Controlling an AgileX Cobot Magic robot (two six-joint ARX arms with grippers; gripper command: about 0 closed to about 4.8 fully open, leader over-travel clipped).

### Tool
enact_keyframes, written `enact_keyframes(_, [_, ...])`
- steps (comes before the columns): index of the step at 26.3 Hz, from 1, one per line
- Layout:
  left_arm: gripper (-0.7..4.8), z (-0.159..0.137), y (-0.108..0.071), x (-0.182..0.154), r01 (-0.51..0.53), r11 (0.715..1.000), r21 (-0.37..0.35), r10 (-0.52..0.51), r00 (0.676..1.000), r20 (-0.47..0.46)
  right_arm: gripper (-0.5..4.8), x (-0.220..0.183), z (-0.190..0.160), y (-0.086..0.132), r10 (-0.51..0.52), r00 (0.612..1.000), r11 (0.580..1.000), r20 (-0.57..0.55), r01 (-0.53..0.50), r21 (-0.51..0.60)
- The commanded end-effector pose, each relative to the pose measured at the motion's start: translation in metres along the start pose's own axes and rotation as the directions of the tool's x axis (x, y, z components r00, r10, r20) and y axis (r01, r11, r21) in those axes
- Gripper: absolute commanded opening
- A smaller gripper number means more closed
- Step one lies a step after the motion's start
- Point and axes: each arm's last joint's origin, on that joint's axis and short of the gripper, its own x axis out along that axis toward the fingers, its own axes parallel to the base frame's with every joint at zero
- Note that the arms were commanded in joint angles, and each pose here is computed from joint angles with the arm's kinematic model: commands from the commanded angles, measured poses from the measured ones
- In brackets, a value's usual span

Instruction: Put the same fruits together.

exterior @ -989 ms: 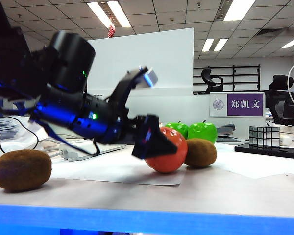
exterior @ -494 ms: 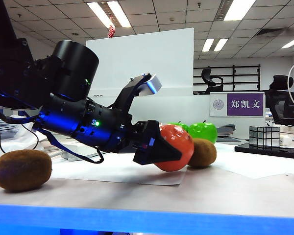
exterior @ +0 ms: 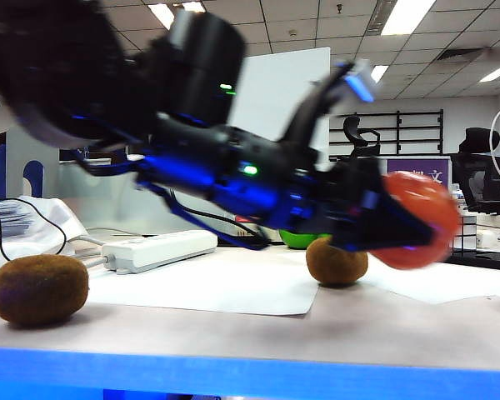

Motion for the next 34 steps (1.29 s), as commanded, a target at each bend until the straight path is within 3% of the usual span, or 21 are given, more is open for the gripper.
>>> enact_keyframes(1, [-0.06, 0.006, 0.004, 0.016, 0.016, 1.0, 0.008, -0.016, 1.0, -0.009, 4.79, -0.006, -0.003, 0.004, -0.008, 1.0, 1.0, 0.019, 0.008, -0.014])
enact_keyframes(5, [-0.06, 0.008, 0.008, 0.027, 0.02, 1.0, 0.008, -0.02, 1.0, -0.005, 4.79, -0.012, -0.012, 0.008, -0.05, 0.999, 0.999, 0.001, 0.05, 0.007])
enact_keyframes(8, [-0.06, 0.007, 0.008, 0.03, 0.043, 0.999, 0.003, -0.043, 0.999, -0.012, 4.79, -0.001, -0.032, 0.004, -0.151, 0.983, 0.981, -0.102, 0.162, 0.105])
enact_keyframes(15, [-0.06, -0.004, 0.009, 0.049, 0.098, 0.995, -0.012, -0.098, 0.995, -0.03, 4.79, -0.008, -0.061, 0.016, -0.173, 0.983, 0.973, -0.066, 0.181, 0.145])
enact_keyframes(25, [-0.06, 0.001, 0.005, 0.064, 0.138, 0.99, 0.006, -0.138, 0.99, 0.001, 4.79, -0.014, -0.066, 0.02, -0.171, 0.985, 0.972, -0.035, 0.174, 0.158])
enact_keyframes(27, [0.9, 0.001, 0.005, 0.064, 0.138, 0.99, 0.009, -0.138, 0.99, 0.0, 4.79, -0.014, -0.066, 0.02, -0.17, 0.985, 0.972, -0.035, 0.173, 0.158])
enact_keyframes(28, [2.16, 0.001, 0.005, 0.064, 0.138, 0.99, 0.01, -0.138, 0.99, 0.001, 4.79, -0.014, -0.066, 0.02, -0.17, 0.985, 0.972, -0.035, 0.173, 0.158])
enact_keyframes(29, [2.47, 0.001, 0.005, 0.064, 0.138, 0.99, 0.009, -0.138, 0.99, 0.0, 4.79, -0.014, -0.066, 0.02, -0.17, 0.985, 0.972, -0.035, 0.173, 0.158])
enact_keyframes(31, [2.53, 0.001, 0.005, 0.064, 0.138, 0.99, 0.01, -0.138, 0.99, 0.0, 4.79, -0.014, -0.066, 0.02, -0.17, 0.985, 0.972, -0.034, 0.173, 0.158])
enact_keyframes(32, [3.29, 0.001, 0.005, 0.064, 0.136, 0.991, 0.01, -0.136, 0.991, 0.0, 4.79, -0.014, -0.066, 0.02, -0.169, 0.985, 0.972, -0.034, 0.173, 0.158])
enact_keyframes(33, [4.41, 0.001, 0.005, 0.064, 0.121, 0.993, 0.01, -0.121, 0.993, -0.003, 4.79, -0.014, -0.066, 0.02, -0.168, 0.985, 0.972, -0.034, 0.171, 0.158])
enact_keyframes(34, [4.79, 0.001, 0.006, 0.064, 0.095, 0.995, 0.009, -0.095, 0.995, -0.009, 4.79, -0.014, -0.066, 0.021, -0.167, 0.985, 0.973, -0.034, 0.171, 0.158])
